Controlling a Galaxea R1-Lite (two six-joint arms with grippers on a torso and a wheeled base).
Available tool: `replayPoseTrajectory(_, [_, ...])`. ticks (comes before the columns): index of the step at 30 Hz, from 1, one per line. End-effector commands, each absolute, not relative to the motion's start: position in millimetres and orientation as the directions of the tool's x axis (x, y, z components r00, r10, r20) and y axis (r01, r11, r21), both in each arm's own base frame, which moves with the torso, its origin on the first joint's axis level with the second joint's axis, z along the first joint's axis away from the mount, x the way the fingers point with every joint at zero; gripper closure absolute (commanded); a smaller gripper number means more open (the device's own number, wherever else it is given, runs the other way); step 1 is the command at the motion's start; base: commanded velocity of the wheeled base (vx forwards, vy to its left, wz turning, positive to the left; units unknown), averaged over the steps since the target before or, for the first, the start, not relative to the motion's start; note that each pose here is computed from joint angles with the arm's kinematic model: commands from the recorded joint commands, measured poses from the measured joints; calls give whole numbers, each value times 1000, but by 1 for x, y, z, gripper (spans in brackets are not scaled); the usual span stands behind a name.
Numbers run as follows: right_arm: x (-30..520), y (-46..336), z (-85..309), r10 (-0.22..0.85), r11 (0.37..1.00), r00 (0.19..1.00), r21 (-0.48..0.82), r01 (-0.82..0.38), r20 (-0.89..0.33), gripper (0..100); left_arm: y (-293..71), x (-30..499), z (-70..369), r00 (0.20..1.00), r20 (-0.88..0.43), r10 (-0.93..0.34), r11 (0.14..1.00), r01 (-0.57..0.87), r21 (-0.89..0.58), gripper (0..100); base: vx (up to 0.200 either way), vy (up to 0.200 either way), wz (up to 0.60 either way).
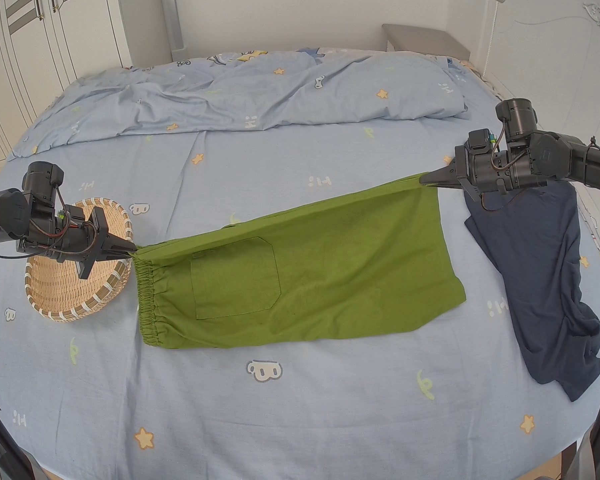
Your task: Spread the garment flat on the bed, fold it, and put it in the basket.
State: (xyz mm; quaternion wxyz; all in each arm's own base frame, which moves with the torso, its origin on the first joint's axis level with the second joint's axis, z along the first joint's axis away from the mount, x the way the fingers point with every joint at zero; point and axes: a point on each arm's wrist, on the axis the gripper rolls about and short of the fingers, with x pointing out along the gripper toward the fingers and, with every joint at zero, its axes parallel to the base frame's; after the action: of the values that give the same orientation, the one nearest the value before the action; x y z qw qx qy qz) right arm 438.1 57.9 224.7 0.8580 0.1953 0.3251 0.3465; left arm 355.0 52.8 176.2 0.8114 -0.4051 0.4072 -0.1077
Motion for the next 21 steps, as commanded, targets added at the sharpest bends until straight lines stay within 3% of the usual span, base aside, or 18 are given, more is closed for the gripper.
replayPoseTrajectory(1, [442,61,218,726,681,538,557,-475,-429,0,51,357,174,638,-576,-511,649,-153,-745,0,0,0,0])
replayPoseTrajectory(15, [443,58,197,719,689,518,575,-441,-464,0,47,355,181,643,-558,-525,650,-120,-750,0,0,0,0])
replayPoseTrajectory(21, [425,53,201,715,692,521,578,-432,-466,0,31,352,172,597,-579,-555,653,-120,-748,0,0,0,0])
